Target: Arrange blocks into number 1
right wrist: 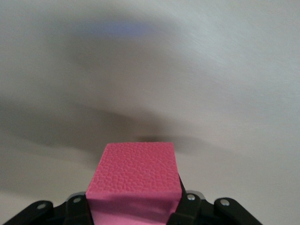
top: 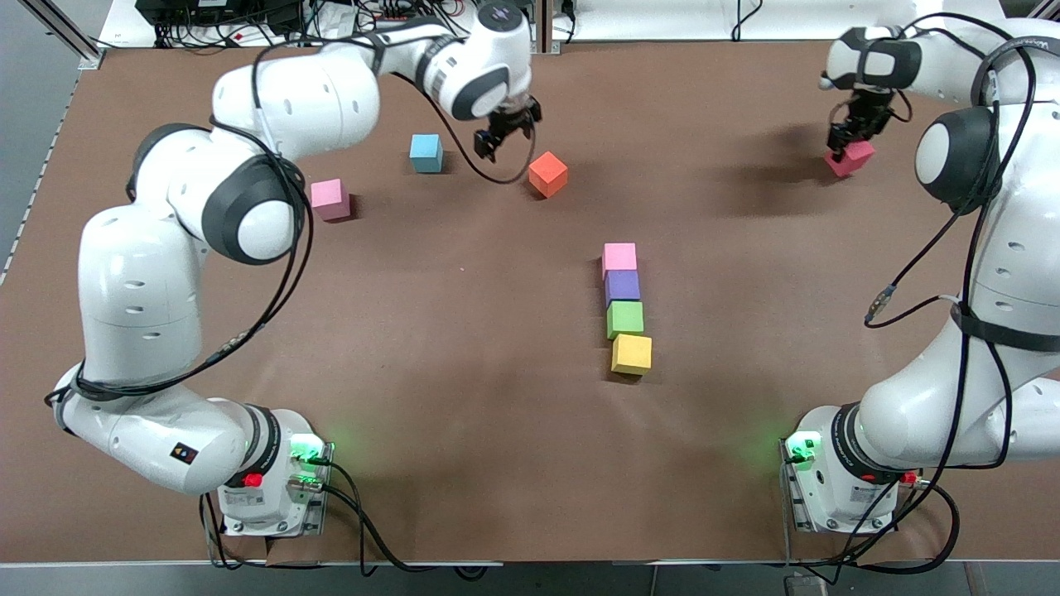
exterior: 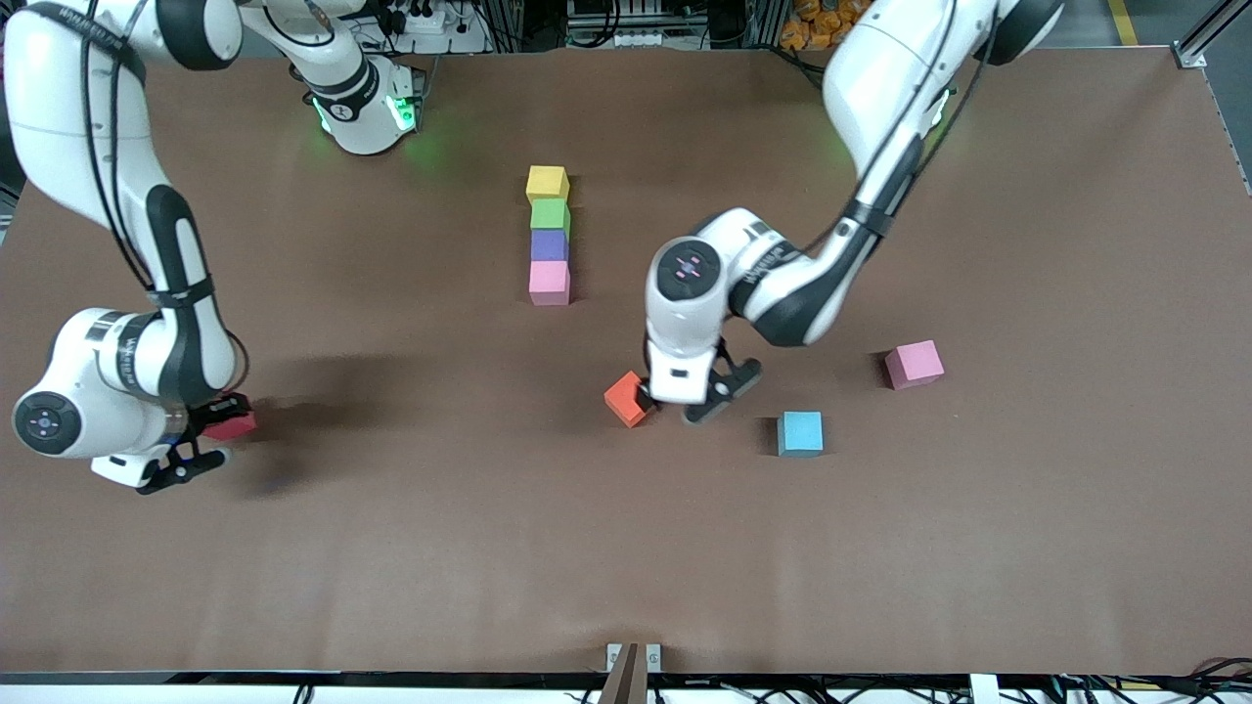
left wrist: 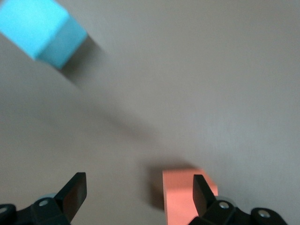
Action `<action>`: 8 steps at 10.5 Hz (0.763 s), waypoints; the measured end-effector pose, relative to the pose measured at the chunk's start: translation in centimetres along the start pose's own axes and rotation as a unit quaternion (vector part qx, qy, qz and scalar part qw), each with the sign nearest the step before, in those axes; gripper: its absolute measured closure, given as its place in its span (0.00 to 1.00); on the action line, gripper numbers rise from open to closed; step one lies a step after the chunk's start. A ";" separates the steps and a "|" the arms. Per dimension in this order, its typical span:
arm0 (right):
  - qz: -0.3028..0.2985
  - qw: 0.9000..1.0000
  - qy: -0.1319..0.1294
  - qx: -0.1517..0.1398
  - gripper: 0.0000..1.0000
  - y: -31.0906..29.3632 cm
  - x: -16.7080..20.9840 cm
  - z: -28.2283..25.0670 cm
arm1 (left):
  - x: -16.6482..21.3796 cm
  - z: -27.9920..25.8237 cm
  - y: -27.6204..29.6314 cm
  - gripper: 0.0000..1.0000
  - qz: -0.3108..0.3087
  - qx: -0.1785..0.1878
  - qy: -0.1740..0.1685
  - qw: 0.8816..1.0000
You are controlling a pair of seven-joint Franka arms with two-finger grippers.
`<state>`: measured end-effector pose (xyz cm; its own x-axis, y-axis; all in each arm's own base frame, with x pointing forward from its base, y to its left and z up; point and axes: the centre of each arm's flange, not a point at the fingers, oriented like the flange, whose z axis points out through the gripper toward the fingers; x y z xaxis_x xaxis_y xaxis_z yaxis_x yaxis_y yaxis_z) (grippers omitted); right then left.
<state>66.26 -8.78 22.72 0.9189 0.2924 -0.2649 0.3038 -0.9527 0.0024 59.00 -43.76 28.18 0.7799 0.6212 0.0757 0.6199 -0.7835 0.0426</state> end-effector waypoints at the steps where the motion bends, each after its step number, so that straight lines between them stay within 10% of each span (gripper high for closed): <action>1: 0.026 0.999 0.003 0.021 0.41 -3.2 0.6 -1.2 | 3.1 -0.2 -1.0 0.00 0.006 0.005 0.001 1.000; 8: 0.115 0.987 0.006 0.110 0.41 -30.1 3.8 -3.0 | 23.3 -5.3 -14.5 0.00 0.089 0.066 -0.015 0.994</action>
<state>61.32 21.26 24.57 0.9607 0.0655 -0.2699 0.0255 -0.9885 -0.1492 67.74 -17.95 34.65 0.8793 0.4746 0.0396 0.4761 -0.8737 -0.0998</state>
